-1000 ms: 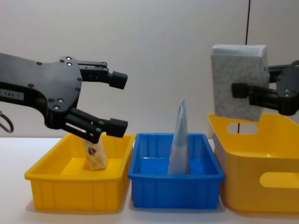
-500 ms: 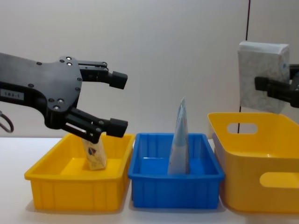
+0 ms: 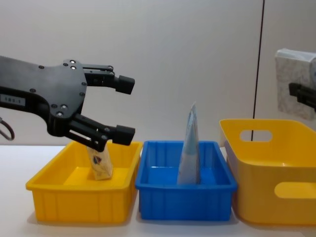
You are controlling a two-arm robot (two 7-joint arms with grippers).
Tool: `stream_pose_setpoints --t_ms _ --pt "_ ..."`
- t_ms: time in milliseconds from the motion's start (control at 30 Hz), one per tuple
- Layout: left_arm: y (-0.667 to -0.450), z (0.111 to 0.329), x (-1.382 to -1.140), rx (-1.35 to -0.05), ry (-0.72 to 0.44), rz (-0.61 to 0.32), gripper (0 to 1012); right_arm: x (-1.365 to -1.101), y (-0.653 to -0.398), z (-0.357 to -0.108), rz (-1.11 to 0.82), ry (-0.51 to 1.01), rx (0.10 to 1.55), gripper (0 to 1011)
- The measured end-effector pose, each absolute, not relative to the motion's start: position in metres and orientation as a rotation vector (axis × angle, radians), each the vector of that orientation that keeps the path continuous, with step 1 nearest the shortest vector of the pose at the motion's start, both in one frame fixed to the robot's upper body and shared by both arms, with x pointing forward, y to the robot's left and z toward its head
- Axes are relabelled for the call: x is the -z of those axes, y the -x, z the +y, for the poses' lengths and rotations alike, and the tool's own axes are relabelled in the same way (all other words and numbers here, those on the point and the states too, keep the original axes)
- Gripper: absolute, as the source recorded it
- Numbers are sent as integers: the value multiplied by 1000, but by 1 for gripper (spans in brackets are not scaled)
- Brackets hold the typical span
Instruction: Bimanual collaborative sorting of washing and personal care products
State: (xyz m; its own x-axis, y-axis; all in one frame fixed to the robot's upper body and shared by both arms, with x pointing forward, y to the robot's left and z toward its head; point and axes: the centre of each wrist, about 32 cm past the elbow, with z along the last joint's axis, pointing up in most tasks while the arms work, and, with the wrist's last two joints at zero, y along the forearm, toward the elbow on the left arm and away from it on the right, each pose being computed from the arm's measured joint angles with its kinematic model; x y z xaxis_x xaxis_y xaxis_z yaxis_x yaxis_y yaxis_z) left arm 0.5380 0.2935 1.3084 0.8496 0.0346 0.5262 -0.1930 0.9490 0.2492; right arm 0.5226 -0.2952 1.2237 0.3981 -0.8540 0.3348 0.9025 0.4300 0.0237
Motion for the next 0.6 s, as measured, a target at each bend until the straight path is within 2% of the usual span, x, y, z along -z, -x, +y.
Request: stream_pose_setpoints --t_ms 600 --pt "-538 293 -1308 -122 -301 -544 1001 -1206 -544 -271 -253 189 1416 342"
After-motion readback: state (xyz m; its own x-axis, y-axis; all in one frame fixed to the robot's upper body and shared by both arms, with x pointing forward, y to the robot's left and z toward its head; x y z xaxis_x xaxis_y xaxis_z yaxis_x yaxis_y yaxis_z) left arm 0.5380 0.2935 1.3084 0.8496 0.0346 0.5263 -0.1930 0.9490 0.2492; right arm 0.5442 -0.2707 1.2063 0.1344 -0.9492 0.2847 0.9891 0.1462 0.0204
